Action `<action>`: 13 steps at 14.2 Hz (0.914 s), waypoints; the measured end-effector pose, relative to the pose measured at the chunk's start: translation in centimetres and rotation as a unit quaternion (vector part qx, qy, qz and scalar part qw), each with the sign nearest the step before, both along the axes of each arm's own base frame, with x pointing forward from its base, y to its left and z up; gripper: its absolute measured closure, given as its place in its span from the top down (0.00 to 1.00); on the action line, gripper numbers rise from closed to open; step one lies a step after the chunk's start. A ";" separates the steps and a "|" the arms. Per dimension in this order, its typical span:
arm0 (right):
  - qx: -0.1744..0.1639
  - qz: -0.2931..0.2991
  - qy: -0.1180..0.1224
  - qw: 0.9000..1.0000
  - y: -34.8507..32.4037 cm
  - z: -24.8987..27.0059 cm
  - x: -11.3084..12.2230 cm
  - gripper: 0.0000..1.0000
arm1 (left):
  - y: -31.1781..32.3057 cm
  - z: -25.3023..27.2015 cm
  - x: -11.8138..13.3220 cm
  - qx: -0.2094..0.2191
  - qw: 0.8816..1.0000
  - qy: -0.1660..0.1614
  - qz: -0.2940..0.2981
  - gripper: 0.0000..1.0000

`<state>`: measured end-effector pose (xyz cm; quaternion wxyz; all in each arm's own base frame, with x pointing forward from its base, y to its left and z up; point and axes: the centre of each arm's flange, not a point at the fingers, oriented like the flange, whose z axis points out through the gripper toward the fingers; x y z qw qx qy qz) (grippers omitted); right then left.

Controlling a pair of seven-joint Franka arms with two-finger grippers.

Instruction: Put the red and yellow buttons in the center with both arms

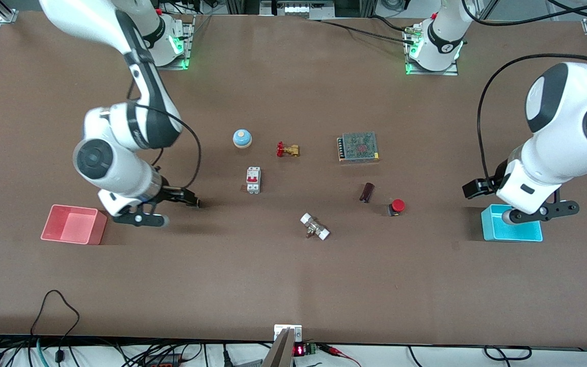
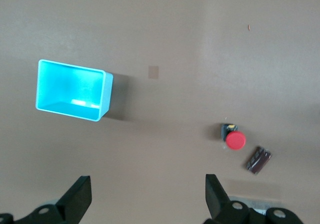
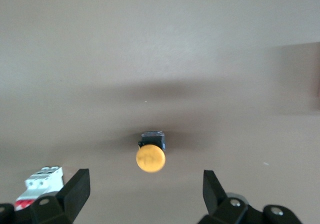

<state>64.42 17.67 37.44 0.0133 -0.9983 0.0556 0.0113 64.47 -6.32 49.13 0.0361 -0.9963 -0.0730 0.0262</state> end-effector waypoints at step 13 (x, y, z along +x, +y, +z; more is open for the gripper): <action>0.016 -0.021 0.011 1.000 -18.4 15.5 -0.5 1.00 | 7.5 13.2 -8.9 -0.018 0.999 -0.026 -0.036 1.00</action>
